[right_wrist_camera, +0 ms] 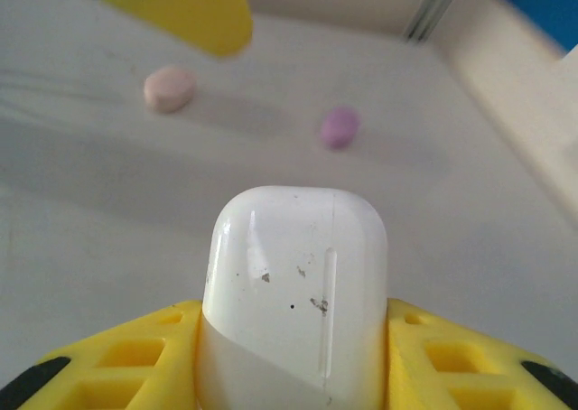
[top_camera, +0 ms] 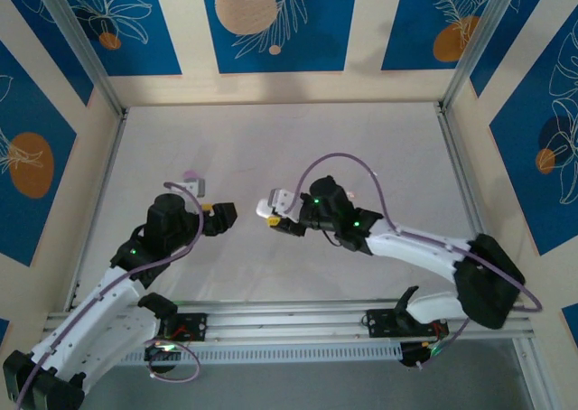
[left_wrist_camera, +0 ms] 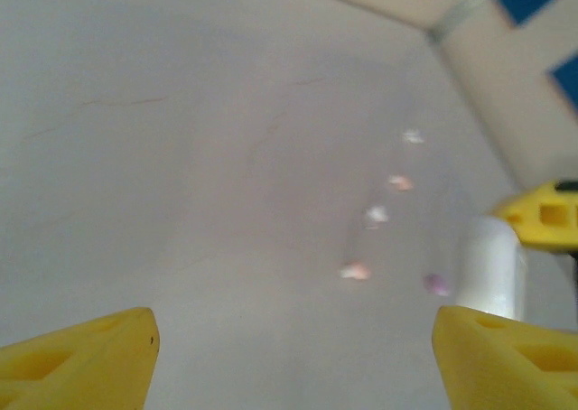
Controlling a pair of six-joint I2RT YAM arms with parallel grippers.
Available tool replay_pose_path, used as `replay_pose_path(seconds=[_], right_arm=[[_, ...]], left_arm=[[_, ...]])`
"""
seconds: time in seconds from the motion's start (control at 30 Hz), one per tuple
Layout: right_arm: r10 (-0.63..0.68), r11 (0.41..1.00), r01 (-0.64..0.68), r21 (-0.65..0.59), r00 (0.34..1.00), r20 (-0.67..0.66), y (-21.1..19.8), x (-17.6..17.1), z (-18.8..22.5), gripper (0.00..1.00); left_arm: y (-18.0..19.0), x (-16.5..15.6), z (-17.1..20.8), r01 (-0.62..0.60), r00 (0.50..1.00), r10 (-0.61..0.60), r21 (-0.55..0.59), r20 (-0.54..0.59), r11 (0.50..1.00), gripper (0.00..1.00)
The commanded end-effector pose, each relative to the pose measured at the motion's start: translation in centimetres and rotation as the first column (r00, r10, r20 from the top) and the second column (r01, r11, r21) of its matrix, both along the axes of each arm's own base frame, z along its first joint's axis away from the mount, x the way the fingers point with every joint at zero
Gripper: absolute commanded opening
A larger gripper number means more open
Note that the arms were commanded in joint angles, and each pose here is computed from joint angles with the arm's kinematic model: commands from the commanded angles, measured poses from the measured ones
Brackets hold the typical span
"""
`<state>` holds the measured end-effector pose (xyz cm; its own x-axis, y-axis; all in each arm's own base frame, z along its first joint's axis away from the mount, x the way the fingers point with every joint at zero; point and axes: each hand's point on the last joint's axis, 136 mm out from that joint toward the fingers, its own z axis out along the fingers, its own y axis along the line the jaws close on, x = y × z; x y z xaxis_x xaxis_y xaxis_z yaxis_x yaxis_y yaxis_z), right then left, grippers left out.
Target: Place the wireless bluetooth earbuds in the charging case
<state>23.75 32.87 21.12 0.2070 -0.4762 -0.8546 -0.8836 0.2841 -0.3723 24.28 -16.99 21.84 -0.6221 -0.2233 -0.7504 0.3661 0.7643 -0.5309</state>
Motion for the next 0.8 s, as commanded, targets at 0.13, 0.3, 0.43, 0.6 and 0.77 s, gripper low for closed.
replay_pose_path(seconds=[0.13,0.3,0.43,0.6,0.77], right_arm=[[0.006,0.997,0.012,-0.081,0.974,0.227,-2.4,-0.1,2.4,0.36],[0.038,0.998,-0.023,-0.059,0.964,0.265,-2.5,-1.0,4.3,0.36],[0.043,0.999,-0.034,-0.039,0.963,0.267,-2.5,-1.2,4.9,0.36],[0.058,0.998,-0.057,-0.011,0.966,0.252,-2.4,-1.7,5.5,0.37],[0.062,0.998,-0.067,0.012,0.965,0.253,-2.4,-2.0,6.1,0.37]], left_arm=[[-6.5,-3.2,8.7,0.450,0.885,-0.397,-0.225,0.245,0.864,0.77],[-8.2,-3.8,8.9,0.529,0.844,-0.483,-0.206,0.233,0.824,0.72],[-9.8,-4.2,8.9,0.582,0.810,-0.543,-0.193,0.221,0.790,0.69],[-11.4,-4.6,8.2,0.619,0.783,-0.592,-0.148,0.190,0.772,0.64],[-11.6,-3.8,7.3,0.589,0.806,-0.569,-0.113,0.164,0.800,0.67]])
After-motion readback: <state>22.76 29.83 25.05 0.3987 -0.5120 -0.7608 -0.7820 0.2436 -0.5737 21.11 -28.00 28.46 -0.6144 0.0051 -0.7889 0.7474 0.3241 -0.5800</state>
